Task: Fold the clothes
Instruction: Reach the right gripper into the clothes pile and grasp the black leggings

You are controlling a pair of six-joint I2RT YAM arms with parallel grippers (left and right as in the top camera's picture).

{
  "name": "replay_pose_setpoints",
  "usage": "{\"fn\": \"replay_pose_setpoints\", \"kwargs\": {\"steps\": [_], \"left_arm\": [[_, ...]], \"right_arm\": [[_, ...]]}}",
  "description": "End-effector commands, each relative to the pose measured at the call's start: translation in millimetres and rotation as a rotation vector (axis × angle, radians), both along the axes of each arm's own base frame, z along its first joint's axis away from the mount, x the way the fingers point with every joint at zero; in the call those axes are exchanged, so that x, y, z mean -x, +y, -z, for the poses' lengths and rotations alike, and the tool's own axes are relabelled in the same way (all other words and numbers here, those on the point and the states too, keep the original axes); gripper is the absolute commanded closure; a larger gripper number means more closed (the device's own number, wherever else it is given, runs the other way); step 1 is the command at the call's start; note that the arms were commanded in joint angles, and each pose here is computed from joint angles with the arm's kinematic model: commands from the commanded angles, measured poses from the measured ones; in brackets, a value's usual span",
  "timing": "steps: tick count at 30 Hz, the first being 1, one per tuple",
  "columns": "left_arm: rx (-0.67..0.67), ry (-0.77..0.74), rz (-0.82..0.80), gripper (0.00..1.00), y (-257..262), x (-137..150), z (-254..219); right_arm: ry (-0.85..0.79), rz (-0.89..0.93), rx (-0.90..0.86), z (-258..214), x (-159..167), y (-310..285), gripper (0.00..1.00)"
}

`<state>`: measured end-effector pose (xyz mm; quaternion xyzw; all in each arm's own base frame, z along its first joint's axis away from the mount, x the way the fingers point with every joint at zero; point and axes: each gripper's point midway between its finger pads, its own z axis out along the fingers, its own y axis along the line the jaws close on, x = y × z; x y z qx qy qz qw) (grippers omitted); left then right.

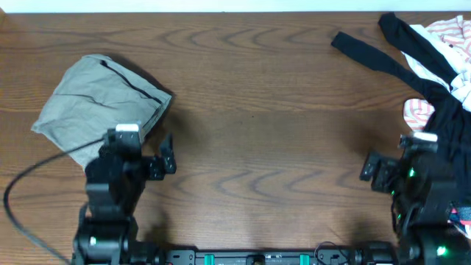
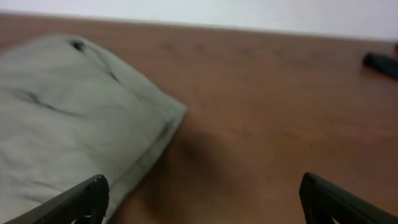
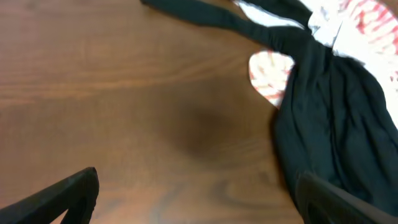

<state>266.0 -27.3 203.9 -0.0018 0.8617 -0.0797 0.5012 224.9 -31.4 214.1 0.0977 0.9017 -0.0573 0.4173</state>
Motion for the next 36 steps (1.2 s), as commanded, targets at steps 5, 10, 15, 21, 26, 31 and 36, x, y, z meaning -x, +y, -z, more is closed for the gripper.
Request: {"fn": "replay_pose_setpoints", "kwargs": {"steps": [5, 10, 15, 21, 26, 31, 36], "left_arm": [[0.059, 0.08, 0.073, 0.02, -16.6, -7.2, 9.5], [0.057, 0.078, 0.07, 0.02, -16.1, -7.9, 9.2], [0.058, 0.065, 0.071, 0.02, -16.2, -9.5, 6.5], [0.058, 0.059, 0.071, 0.02, -16.2, -10.3, 5.3], [0.058, 0.052, 0.071, 0.02, -16.3, -11.1, 4.0], [0.058, 0.052, 0.071, 0.02, -16.3, -11.2, 3.9], [0.058, 0.051, 0.071, 0.02, -16.3, -11.3, 3.7]], "right_arm": [[0.076, 0.07, 0.013, -21.6, -8.8, -12.7, 0.01], [0.243, 0.386, 0.203, -8.3, 27.1, -80.7, 0.02], [0.452, 0.492, 0.151, 26.0, 44.6, -105.3, 0.05], [0.667, 0.443, 0.155, 62.4, 41.2, -116.5, 0.04], [0.799, 0.443, 0.129, 89.6, 41.2, -121.7, 0.04], [0.9, 0.464, 0.099, 112.5, 45.2, -130.3, 0.04], [0.945, 0.491, 0.075, 130.8, 44.4, -140.6, 0.06]]}}
